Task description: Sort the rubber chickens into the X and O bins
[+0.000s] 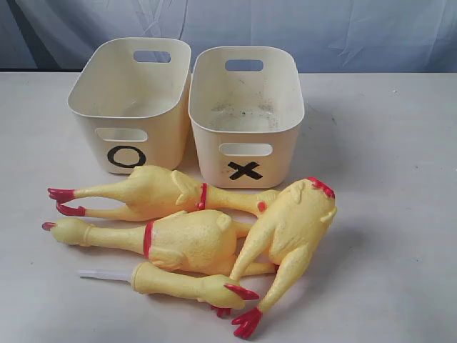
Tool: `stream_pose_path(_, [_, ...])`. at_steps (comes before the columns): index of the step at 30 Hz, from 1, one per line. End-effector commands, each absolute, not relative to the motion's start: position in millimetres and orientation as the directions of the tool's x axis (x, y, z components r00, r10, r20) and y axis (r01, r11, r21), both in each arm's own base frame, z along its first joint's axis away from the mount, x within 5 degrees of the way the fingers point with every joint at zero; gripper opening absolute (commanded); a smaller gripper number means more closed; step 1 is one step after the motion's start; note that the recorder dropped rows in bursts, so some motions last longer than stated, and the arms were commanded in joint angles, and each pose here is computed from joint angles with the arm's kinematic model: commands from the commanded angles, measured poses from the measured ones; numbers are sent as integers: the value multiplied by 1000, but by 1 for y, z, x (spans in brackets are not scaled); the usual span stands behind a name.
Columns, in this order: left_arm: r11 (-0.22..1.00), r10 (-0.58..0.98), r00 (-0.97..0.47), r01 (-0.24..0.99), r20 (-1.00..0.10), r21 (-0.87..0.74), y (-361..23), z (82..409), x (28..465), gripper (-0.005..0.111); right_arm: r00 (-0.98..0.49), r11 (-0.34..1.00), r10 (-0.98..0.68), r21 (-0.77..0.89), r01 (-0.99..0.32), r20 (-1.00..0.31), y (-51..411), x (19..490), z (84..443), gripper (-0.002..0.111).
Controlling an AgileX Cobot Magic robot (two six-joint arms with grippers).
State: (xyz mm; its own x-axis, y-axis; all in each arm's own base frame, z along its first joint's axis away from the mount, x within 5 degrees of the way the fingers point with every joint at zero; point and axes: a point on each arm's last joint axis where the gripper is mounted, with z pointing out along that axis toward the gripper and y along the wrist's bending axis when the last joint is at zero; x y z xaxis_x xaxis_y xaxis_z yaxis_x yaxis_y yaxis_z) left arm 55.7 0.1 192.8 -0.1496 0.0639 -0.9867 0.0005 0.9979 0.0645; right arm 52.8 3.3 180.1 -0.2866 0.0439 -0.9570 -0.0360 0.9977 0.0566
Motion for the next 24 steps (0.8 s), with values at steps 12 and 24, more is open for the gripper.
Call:
stream_pose_path(12, [998,67,-147,2,-987,68,0,192,55,0,-276,998,44,57,-40,-960,3,53,180,0])
stream_pose_path(24, [995,93,203,-39,-975,87,1,224,55,0,-276,998,44,57,-40,-960,3,53,180,0])
